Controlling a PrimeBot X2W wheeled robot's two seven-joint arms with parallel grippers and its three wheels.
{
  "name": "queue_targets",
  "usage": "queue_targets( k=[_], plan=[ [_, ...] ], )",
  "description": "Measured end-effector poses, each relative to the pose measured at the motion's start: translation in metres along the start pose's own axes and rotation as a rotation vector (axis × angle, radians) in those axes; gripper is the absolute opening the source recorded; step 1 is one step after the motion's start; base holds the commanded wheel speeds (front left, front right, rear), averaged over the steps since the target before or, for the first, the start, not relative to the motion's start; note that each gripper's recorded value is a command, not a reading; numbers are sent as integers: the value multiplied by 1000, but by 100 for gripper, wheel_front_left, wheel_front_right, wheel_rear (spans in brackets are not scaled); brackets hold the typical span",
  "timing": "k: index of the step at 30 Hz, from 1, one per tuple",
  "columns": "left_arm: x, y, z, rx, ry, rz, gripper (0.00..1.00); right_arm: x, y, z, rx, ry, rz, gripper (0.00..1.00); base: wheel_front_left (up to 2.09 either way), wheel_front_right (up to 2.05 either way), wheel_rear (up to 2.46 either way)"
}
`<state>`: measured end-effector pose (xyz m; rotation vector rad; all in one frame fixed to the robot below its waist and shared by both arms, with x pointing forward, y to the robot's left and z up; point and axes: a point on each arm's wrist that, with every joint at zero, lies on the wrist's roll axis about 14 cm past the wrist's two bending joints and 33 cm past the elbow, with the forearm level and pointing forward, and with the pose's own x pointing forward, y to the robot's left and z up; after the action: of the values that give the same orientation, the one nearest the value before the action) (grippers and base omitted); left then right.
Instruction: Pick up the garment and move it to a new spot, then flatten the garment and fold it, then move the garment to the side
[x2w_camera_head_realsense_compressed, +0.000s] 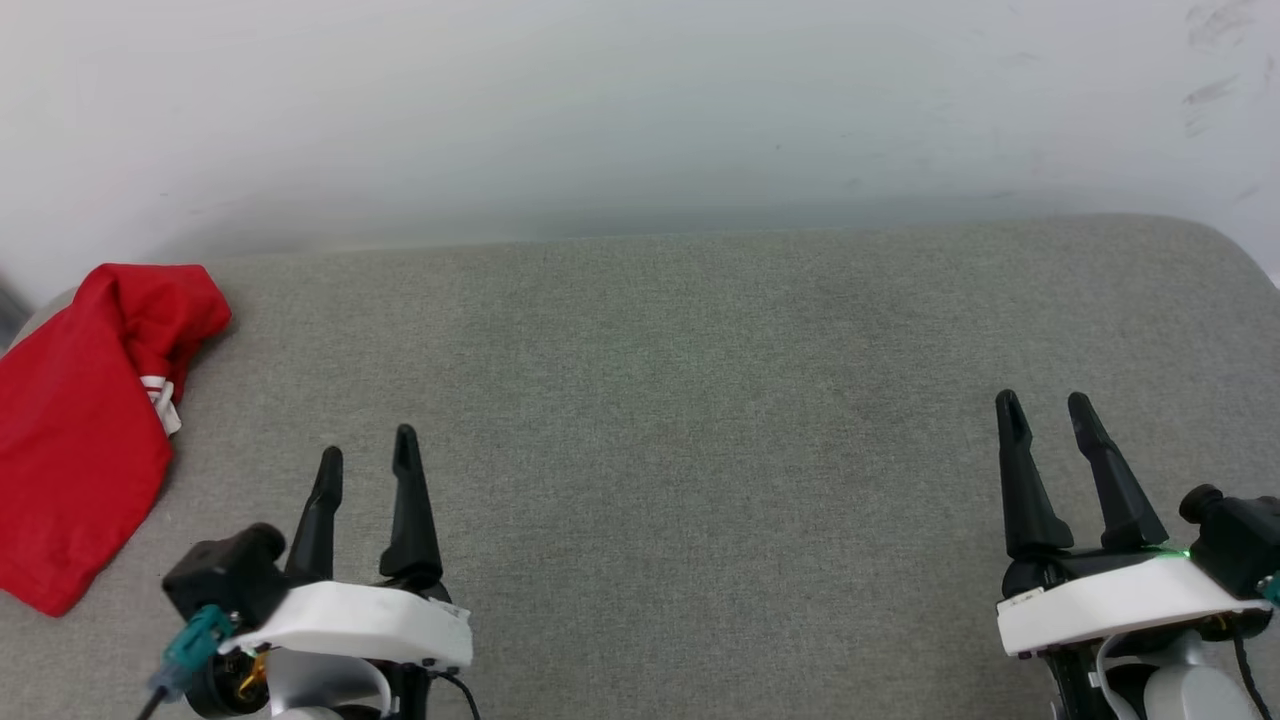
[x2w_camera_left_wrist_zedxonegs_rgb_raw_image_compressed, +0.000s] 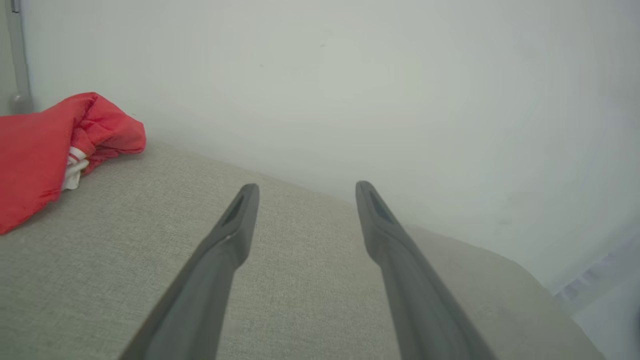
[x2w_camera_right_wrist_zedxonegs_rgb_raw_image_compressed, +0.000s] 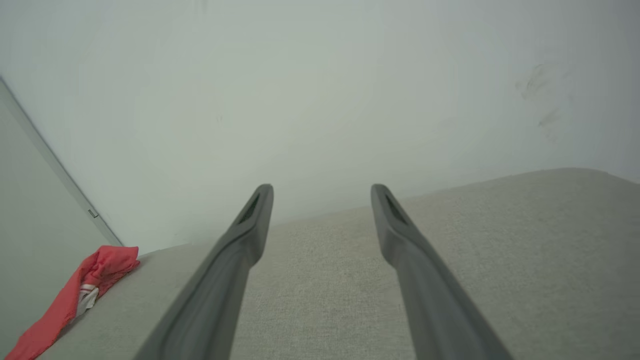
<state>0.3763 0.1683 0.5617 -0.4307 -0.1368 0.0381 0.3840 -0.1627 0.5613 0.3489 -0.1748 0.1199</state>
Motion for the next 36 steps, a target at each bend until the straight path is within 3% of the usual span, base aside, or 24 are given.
queue_targets(
  k=[11, 21, 29, 36],
  plan=[
    [-7, -22, -14, 219, 14, -50, 100, -2, 3, -2, -163, -1, 22, 100, 0, 0, 0],
    [-15, -27, -30, 311, 35, -74, 100, -3, 3, -4, -252, -1, 32, 100, 0, 0, 0],
    [-13, -33, -20, 309, -13, -88, 100, -4, 3, -6, -262, -2, 38, 100, 0, 0, 0],
    [-14, -21, -16, 216, -23, -57, 100, -4, 2, -12, -222, 3, 31, 100, 0, 0, 0]
  ],
)
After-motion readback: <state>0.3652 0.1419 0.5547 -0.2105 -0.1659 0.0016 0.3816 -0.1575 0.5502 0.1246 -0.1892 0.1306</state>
